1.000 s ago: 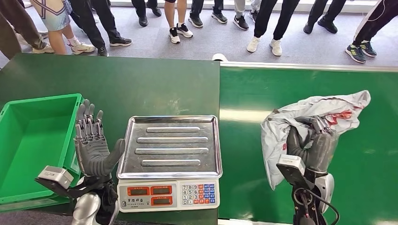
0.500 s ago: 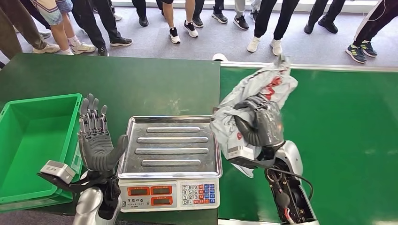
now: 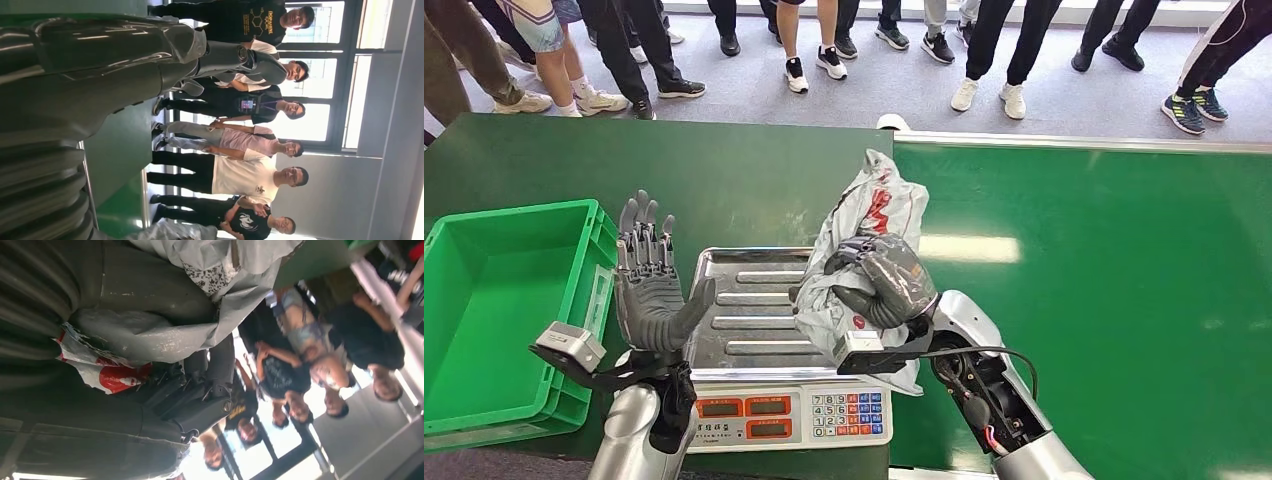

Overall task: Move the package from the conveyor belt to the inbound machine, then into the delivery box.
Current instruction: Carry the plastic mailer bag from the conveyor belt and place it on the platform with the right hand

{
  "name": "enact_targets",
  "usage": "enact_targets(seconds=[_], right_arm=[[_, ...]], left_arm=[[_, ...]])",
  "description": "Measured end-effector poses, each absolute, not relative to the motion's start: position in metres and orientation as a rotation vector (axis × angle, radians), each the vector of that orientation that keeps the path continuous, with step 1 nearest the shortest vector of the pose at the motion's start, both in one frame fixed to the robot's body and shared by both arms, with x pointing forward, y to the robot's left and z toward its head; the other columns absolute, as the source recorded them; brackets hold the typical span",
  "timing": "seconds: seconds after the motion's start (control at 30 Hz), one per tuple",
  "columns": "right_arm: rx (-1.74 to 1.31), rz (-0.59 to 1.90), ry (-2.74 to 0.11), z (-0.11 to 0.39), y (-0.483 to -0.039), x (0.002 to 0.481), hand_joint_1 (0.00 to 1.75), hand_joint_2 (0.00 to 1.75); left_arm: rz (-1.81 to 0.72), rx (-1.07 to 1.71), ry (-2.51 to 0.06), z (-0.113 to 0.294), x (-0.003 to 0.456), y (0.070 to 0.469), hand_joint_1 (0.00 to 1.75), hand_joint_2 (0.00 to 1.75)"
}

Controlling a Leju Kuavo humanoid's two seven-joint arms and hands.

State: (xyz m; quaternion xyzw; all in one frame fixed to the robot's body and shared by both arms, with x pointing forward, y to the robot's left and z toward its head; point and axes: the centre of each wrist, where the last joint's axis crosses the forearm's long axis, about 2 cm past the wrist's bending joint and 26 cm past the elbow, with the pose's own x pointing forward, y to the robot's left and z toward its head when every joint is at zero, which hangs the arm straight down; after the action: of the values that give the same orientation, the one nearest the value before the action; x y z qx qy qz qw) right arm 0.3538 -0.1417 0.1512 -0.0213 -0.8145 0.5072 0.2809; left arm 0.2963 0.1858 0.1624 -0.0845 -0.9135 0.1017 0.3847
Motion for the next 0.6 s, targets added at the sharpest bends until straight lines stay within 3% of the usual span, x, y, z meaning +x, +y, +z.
enact_targets(seconds=[0.6], right_arm=[[0.003,1.449,-2.098,0.135,-0.135,0.35,1.75,1.75]], left_arm=[[0.245,-0.229,-2.301,0.157,0.299,0.181,0.0,1.75]])
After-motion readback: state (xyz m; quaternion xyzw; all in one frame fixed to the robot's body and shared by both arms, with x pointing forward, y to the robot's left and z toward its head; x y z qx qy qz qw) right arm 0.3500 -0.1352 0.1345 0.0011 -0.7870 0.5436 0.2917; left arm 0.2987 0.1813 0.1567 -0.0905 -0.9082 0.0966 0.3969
